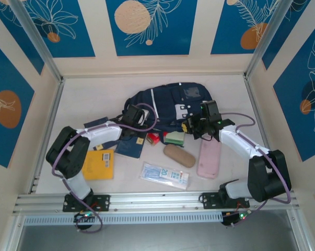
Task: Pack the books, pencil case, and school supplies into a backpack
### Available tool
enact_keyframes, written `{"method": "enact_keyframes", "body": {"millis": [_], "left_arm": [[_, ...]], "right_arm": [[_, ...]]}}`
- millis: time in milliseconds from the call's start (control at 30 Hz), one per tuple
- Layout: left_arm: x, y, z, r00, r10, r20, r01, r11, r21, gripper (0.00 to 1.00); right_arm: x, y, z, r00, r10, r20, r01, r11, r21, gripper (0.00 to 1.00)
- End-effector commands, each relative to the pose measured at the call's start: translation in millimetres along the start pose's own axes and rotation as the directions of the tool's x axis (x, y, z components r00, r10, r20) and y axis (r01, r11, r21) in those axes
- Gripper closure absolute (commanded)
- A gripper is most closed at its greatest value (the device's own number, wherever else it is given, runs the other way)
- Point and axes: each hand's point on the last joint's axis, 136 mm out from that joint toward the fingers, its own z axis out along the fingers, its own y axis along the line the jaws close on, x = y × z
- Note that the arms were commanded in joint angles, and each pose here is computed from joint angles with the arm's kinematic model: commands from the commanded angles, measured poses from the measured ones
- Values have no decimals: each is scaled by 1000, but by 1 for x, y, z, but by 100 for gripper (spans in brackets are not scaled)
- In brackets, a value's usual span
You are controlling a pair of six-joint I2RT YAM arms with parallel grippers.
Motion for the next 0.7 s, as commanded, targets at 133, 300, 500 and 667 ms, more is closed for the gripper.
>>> {"method": "enact_keyframes", "body": {"millis": [133, 300, 500, 667], "left_arm": [[-4, 33, -18, 997, -59, 49, 63, 994, -94, 100], [-13, 43, -26, 995, -80, 64, 86, 991, -100, 100], [-21, 53, -33, 991, -113, 66, 118, 990, -77, 100], [-21, 30, -30, 992, -122, 27, 121, 991, 53, 100]], "right_arm": [[-18, 6, -27, 996, -61, 70, 65, 997, -43, 100], [-38, 0, -32, 990, -69, 120, 72, 997, -25, 100], [-69, -3, -45, 974, -81, 209, 82, 997, 4, 100], [-84, 15, -44, 973, -137, 188, 146, 989, -31, 83]]}}
